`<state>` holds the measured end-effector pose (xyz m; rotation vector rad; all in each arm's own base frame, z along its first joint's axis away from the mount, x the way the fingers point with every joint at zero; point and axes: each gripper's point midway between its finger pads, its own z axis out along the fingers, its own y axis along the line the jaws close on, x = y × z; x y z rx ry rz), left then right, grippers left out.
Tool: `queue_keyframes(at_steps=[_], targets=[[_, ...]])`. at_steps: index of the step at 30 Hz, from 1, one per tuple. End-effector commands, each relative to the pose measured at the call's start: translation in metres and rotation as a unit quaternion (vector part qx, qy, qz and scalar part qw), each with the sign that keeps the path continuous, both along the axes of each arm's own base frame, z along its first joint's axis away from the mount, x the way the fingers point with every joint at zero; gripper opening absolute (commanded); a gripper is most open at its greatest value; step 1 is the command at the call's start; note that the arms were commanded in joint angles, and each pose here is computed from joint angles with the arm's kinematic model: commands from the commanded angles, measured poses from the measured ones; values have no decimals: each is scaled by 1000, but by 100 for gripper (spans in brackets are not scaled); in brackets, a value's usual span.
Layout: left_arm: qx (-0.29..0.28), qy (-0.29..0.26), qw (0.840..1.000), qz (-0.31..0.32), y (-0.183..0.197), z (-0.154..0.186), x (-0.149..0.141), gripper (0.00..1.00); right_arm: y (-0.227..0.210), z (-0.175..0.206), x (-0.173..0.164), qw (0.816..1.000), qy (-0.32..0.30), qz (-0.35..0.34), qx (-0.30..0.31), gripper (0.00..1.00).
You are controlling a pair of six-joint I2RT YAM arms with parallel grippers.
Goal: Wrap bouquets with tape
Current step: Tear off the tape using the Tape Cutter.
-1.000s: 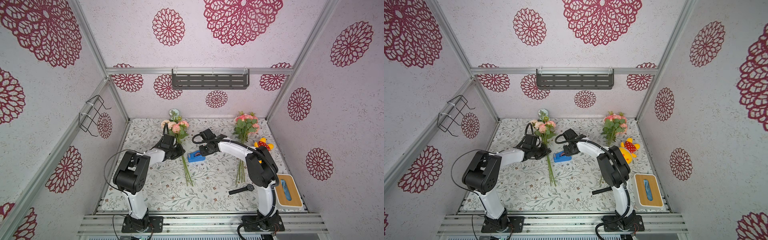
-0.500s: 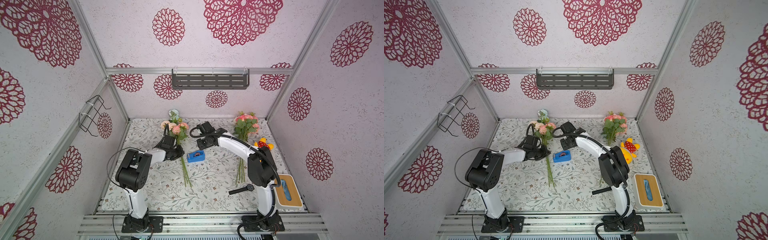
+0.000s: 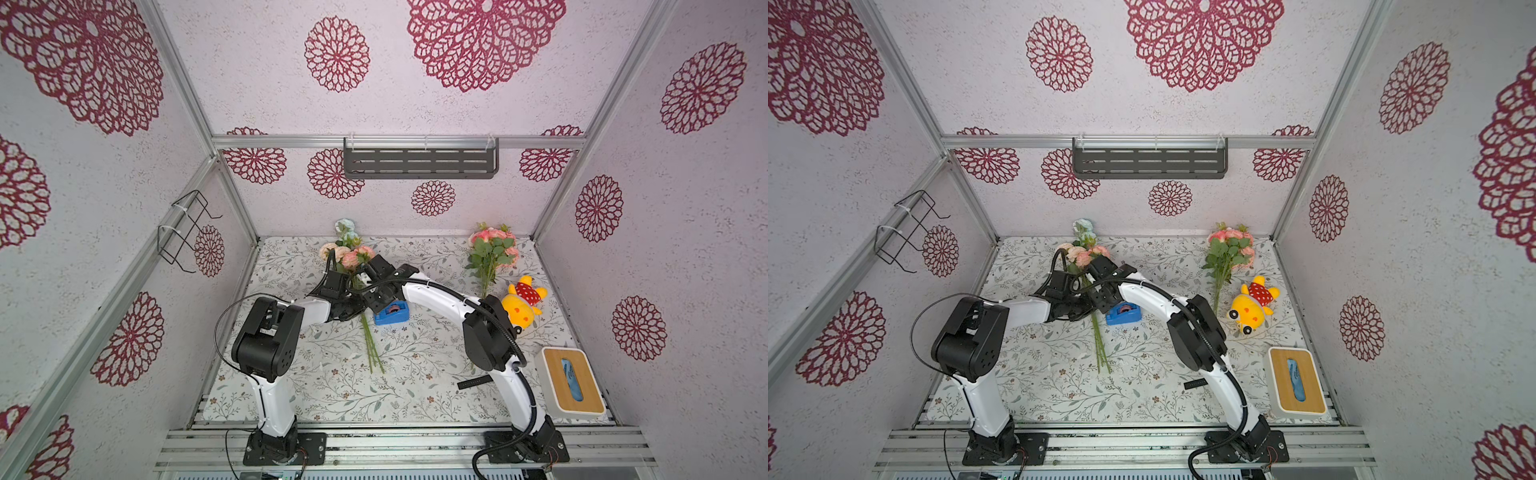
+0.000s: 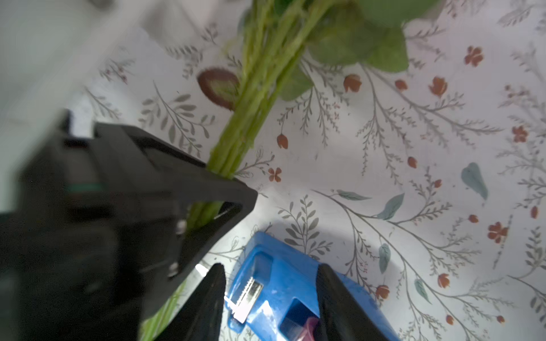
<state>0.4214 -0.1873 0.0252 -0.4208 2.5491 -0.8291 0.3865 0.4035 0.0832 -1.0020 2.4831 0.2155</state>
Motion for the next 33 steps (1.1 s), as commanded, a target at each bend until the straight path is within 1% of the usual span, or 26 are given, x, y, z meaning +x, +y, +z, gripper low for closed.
queue_keyframes(at_steps=[1,6,10,14,17,23,25,28,31,33], targets=[[-10,-27,1000,2,-1,5,11,0,3,18,-2,1000,-7,20,10,53],[-10,-23,1000,3,-1,0,9,0,1,6,-8,1000,2,27,9,53],[-10,-22,1000,3,-1,-2,8,0,0,7,-10,999,-4,28,24,53],[-9,-21,1000,2,-1,-2,7,0,-2,10,-6,999,9,12,46,54],[-10,-19,1000,3,-1,-4,7,0,-4,13,-2,999,1,5,46,54],[-8,-17,1000,3,0,-6,6,0,-7,17,-12,998,-22,9,58,54],[-8,-17,1000,3,0,-6,6,0,-9,16,-15,999,-31,7,41,54],[-9,-16,1000,3,1,-7,6,0,-15,7,-18,998,-58,3,-14,54],[-18,-17,1000,2,-1,-8,5,0,-22,-4,-22,994,-89,6,-69,54],[-19,-15,1000,2,-1,-9,4,0,-27,-16,-24,992,-89,2,-93,54]])
